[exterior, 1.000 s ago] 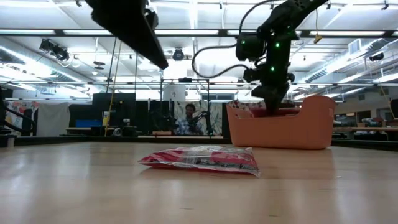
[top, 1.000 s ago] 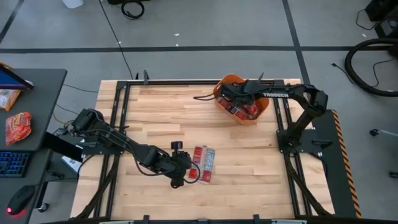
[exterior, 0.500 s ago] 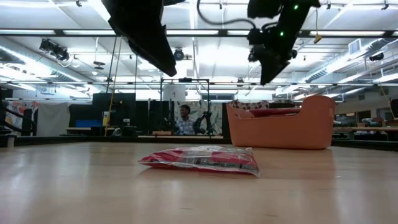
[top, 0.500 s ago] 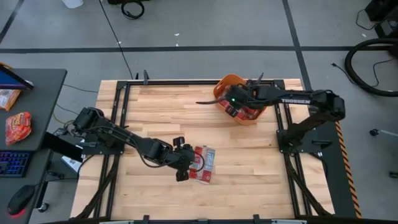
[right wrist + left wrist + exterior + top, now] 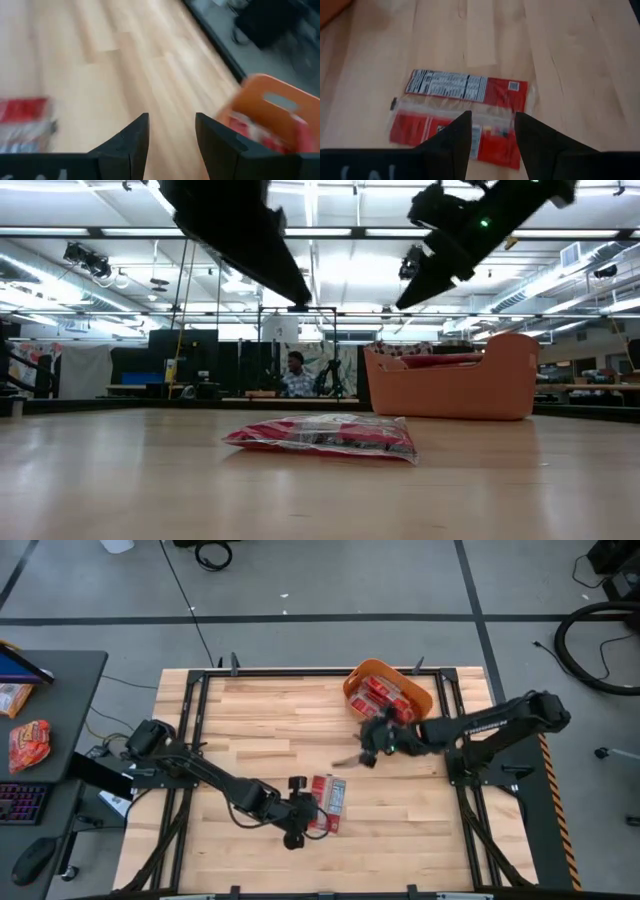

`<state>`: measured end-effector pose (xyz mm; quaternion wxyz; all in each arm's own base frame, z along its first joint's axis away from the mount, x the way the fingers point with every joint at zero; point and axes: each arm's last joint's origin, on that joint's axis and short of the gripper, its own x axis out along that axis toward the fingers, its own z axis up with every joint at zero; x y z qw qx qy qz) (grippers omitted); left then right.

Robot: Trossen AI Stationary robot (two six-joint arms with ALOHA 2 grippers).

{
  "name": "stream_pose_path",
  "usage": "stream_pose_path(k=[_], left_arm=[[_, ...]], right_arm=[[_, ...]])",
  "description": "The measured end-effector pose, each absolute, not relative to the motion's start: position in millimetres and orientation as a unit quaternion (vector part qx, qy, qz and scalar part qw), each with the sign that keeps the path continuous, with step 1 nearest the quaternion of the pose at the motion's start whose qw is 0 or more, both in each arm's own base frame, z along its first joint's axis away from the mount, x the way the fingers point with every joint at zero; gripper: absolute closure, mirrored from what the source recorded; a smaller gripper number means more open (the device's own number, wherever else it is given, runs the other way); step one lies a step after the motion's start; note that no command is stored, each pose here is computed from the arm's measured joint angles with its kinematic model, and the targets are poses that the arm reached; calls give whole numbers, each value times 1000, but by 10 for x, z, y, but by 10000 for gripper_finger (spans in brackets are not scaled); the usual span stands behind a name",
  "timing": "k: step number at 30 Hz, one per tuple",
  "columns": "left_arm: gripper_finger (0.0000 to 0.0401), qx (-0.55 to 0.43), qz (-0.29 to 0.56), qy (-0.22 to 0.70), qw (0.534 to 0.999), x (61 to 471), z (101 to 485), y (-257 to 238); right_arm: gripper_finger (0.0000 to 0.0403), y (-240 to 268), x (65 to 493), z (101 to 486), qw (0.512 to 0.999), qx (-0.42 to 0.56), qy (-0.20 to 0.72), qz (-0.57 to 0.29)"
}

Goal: Sort popcorn bags into baskets
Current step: Put the red popcorn bag into the orange bin

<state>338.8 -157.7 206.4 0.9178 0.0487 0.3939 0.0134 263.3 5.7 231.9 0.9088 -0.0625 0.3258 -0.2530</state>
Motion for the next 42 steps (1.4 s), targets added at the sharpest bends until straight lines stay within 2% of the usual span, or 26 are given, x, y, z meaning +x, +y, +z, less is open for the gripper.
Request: stream_pose_path(k=[5,16,22,29,33,38,42], left_arm=[[248,24,1,399,917,3545,1899,-1489],[248,65,6,453,889,3766,1465,-1133],[248,60,34,471,880,3868,1286,-896],[248,104,121,480,863,3886,1298,-514],[248,96,109,494,857,3837,1405,-385],[248,76,69,490,866,3750,1668,-429],[248,86,62,521,847,3632,1715,-492]], right_arm=[[238,313,2599,2077,923,-99,315,-195],[238,759,2405,1839,960,-70,226,-147],[238,844,2337,1743,971,-66,217,-74],[238,974,2326,1543,964,-72,252,-39],[238,991,2356,1426,959,-84,265,-53],[238,997,2413,1271,946,-162,271,-73],[238,1032,2533,1205,930,-216,284,-86]])
